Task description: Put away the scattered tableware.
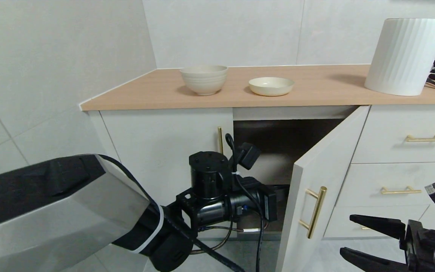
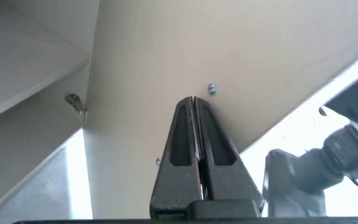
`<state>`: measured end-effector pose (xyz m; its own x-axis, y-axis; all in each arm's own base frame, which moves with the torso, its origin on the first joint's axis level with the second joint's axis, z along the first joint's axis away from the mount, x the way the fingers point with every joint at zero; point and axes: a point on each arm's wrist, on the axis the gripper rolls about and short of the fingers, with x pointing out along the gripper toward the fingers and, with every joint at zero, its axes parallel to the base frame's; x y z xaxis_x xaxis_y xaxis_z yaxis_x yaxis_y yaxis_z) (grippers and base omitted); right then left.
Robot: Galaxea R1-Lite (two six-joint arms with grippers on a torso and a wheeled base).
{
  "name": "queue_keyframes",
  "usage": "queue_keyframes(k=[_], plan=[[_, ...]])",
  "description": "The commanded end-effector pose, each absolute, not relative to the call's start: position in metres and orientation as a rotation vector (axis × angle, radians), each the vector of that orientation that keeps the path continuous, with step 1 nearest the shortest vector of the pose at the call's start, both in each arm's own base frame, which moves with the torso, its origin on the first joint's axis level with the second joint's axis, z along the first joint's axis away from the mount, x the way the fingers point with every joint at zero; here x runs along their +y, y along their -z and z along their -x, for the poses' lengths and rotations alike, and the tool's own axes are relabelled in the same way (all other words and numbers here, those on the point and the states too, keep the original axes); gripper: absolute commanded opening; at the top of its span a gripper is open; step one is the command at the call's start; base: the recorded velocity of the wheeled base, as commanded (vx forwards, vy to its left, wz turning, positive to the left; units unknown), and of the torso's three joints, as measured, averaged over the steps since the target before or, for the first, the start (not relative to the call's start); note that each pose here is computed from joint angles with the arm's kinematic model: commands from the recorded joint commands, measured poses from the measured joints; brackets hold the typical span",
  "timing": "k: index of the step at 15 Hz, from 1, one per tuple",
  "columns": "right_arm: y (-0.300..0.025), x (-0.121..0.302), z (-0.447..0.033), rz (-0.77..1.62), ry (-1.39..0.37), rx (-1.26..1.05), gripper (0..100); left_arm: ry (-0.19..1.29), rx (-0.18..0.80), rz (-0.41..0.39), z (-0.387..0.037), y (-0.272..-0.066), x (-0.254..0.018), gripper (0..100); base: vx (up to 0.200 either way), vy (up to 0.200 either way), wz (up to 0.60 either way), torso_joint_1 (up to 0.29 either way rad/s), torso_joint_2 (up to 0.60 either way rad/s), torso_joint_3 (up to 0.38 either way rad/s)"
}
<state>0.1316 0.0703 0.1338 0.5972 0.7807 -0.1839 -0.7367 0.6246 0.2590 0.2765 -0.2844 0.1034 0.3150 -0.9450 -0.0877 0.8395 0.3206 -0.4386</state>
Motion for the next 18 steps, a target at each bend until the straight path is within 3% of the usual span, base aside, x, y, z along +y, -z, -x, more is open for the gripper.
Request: queue_keyframes(k=[1,6,9,18], plan=[[-0.132,0.071,-0.133,-0.163,-0.885,0.302,100,1.201,0.375,0.337,-0.291,-0.1,-0.299,0,0.0,0.0,0.0,0.0,0.0,0.0],[-0.132,0.072,-0.132,-0.162,-0.9,0.304,100,1.2,0.4,0.333,-0.296,-0.101,-0.306,0,0.0,0.0,0.0,0.0,0.0,0.0],[-0.132,0.074,-0.131,-0.16,-0.91,0.31,100,1.199,0.41,0.331,-0.298,-0.098,-0.31,0,-0.2,0.0,0.0,0.009,0.0,-0.001],[-0.131,0.077,-0.127,-0.156,-0.944,0.313,100,1.211,0.438,0.325,-0.304,-0.096,-0.328,0,0.0,0.0,0.0,0.0,0.0,0.0]])
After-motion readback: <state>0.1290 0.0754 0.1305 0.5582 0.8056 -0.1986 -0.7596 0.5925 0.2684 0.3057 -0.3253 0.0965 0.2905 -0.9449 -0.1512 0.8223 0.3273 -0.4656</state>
